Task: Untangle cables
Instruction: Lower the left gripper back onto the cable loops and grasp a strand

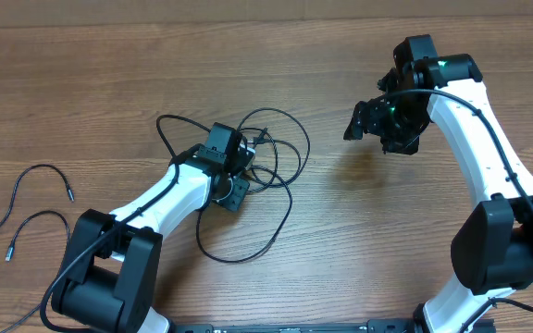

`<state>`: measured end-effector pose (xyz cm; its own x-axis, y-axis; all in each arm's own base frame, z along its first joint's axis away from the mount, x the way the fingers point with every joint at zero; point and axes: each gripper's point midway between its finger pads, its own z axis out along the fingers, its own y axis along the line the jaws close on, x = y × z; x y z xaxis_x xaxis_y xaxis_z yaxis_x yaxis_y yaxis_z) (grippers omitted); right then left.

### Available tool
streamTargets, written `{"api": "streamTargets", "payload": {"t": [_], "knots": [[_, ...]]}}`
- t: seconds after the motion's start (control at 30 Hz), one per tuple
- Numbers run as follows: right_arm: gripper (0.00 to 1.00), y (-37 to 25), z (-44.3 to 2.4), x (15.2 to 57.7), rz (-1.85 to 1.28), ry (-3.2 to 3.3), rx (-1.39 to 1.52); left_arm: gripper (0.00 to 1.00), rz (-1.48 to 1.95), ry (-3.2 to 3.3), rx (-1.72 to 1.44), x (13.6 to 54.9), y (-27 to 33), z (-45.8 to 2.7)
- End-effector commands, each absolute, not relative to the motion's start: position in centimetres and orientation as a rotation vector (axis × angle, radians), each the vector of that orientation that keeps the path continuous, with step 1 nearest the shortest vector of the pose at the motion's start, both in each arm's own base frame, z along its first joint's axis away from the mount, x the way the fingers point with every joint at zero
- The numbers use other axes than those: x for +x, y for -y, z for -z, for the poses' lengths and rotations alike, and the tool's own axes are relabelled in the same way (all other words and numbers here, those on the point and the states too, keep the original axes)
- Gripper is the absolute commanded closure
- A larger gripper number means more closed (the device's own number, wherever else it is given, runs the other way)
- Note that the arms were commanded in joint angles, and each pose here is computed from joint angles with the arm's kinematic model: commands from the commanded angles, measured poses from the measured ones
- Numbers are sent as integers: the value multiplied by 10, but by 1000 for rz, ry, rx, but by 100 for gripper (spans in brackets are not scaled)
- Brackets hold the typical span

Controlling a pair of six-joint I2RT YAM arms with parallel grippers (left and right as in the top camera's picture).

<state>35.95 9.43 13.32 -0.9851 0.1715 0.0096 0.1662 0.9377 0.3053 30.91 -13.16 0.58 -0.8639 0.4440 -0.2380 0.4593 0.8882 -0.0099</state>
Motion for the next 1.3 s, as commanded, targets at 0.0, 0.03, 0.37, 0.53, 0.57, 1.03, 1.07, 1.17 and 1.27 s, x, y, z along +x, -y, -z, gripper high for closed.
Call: {"api": "streamTargets", "payload": {"t": [0.0, 0.03, 0.37, 0.53, 0.57, 1.03, 1.07, 1.17, 1.27], "knots": [[18, -92, -141, 361, -472, -3049, 275, 52, 123, -2844, 720, 301, 135, 0], [18, -92, -141, 360, -471, -3051, 275, 49, 118, -2838, 718, 303, 134, 0], [18, -92, -140, 359, -471, -3055, 276, 51, 125, -2801, 698, 310, 137, 3], [18, -92, -140, 359, -470, -3056, 277, 53, 125, -2804, 698, 310, 137, 4], [18, -92, -140, 359, -470, -3056, 277, 55, 127, -2806, 698, 309, 137, 4], [18, -91, -140, 357, -469, -3062, 278, 86, 125, -2870, 634, 299, 133, 6], [18, -91, -140, 357, -469, -3062, 278, 87, 125, -2870, 633, 300, 133, 6], [18, -91, -140, 357, -469, -3064, 279, 96, 121, -2867, 632, 304, 134, -1], [18, -91, -140, 357, -469, -3066, 280, 96, 119, -2851, 628, 314, 137, -15]]}}
